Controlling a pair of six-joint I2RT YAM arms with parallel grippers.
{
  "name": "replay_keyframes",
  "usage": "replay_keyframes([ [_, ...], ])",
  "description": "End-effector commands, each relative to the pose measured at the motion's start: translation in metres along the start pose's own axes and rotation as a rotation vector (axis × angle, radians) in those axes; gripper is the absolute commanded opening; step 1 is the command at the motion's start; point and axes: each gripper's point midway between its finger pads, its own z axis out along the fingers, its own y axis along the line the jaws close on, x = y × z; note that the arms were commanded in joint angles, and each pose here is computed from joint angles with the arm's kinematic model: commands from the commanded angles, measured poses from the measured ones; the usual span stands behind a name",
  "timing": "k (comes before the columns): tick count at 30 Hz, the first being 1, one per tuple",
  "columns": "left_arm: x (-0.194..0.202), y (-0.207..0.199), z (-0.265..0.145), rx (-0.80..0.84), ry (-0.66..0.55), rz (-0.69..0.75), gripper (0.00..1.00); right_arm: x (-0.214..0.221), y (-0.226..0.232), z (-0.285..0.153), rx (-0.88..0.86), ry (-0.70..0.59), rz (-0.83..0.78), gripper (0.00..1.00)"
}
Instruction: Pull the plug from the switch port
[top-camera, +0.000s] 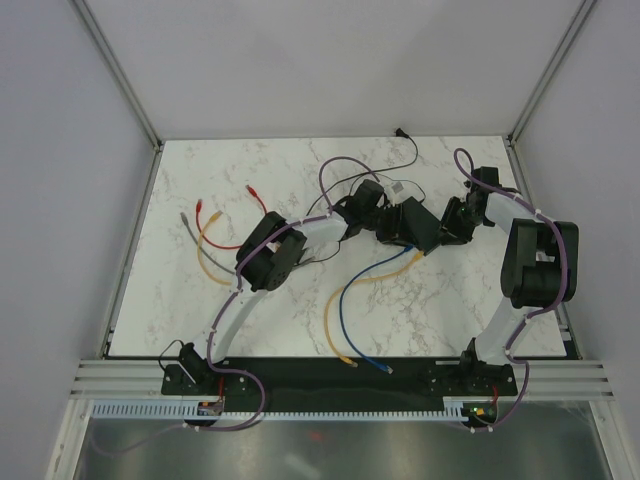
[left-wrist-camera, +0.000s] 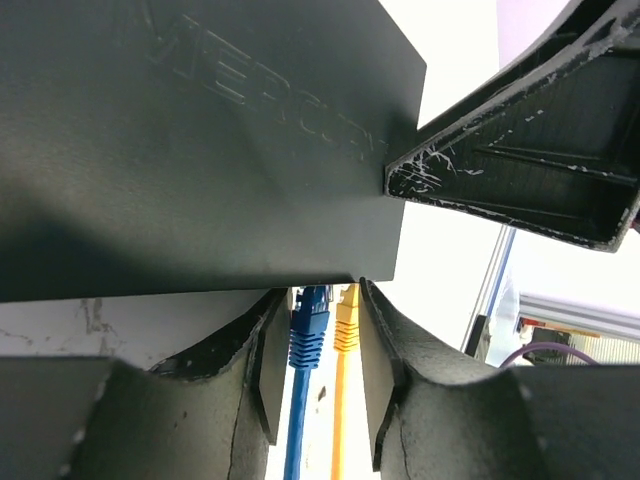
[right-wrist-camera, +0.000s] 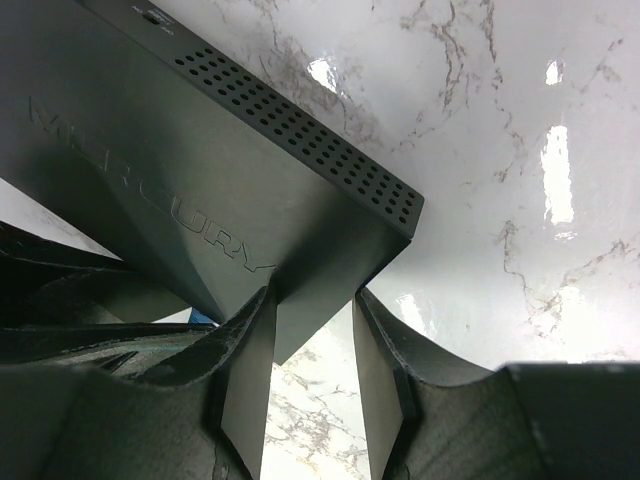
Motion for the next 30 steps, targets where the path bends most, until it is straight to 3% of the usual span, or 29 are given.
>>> replay_keyframes([
  [1, 0.031, 0.021, 0.003, -0.036, 0.075, 0.015, 0.42, 0.009, -0.002, 0.017, 0.006, 0.030, -0.022, 0.44],
  [5, 0.031, 0.023, 0.003, -0.013, 0.080, 0.002, 0.46, 0.008, -0.001, 0.016, 0.005, 0.029, -0.024, 0.43],
  [14, 0.029, 0.026, -0.003, 0.001, 0.082, 0.006, 0.32, 0.008, -0.001, 0.016, 0.008, 0.031, -0.028, 0.44],
  [22, 0.020, 0.030, 0.004, -0.040, 0.045, -0.112, 0.32, 0.008, -0.003, 0.015, 0.014, 0.030, -0.026, 0.44],
  [30, 0.013, 0.029, 0.007, -0.085, 0.029, -0.107, 0.15, 0.006, -0.004, 0.015, 0.021, 0.022, -0.027, 0.44],
])
